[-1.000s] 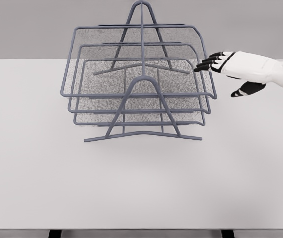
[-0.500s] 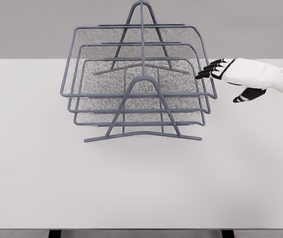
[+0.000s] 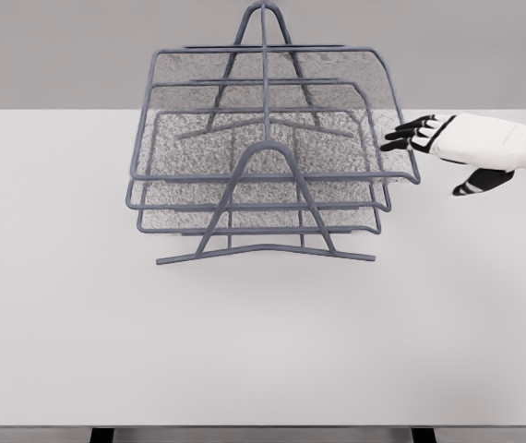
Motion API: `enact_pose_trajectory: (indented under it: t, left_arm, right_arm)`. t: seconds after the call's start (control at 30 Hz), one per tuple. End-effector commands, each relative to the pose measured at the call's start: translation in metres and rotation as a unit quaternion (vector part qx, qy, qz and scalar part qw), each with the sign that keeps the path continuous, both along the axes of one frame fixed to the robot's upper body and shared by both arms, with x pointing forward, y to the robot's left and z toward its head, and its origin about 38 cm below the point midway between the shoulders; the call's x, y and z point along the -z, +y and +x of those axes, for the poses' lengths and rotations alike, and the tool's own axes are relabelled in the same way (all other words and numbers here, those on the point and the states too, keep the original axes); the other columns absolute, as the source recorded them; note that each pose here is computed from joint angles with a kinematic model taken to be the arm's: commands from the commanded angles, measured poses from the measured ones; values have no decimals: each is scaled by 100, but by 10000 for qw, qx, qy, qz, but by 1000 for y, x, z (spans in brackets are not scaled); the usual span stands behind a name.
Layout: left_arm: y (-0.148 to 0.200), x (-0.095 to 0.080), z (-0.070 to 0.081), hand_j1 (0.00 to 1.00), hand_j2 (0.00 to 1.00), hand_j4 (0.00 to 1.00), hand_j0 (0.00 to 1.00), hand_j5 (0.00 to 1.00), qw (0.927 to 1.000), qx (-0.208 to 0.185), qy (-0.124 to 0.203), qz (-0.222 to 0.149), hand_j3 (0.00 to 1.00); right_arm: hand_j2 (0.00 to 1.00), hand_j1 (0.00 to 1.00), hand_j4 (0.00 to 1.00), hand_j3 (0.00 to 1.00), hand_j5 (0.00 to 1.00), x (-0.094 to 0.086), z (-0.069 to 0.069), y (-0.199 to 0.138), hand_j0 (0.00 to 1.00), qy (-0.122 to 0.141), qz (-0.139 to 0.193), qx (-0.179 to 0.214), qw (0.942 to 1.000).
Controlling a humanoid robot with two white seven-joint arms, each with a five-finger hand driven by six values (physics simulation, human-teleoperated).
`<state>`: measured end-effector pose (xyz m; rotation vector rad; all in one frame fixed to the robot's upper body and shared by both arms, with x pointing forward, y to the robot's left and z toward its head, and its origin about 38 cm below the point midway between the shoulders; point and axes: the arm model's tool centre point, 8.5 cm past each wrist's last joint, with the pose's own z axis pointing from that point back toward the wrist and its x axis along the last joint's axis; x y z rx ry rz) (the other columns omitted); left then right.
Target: Pull out the upper folder box with right arm
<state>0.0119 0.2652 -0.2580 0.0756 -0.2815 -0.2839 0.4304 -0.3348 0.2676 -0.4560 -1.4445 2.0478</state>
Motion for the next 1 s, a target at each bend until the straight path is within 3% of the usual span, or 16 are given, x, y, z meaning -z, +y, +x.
enact_pose_trajectory:
  t: [0.0, 0.63, 0.97]
  left_arm:
    - [0, 0, 0, 100, 100, 100, 100, 100, 10000, -5, 1, 0, 100]
    - [0, 0, 0, 100, 100, 100, 100, 100, 10000, -5, 1, 0, 100]
    - [0, 0, 0, 100, 100, 100, 100, 100, 10000, -5, 1, 0, 100]
  right_arm:
    - [100, 100, 100, 100, 100, -2, -1, -8, 100, -41, -192, 84, 9998]
    - [100, 100, 100, 100, 100, -10, -10, -39, 100, 3, -460, 352, 9983]
    - [100, 100, 100, 100, 100, -18, -14, -53, 100, 57, -350, 468, 9983]
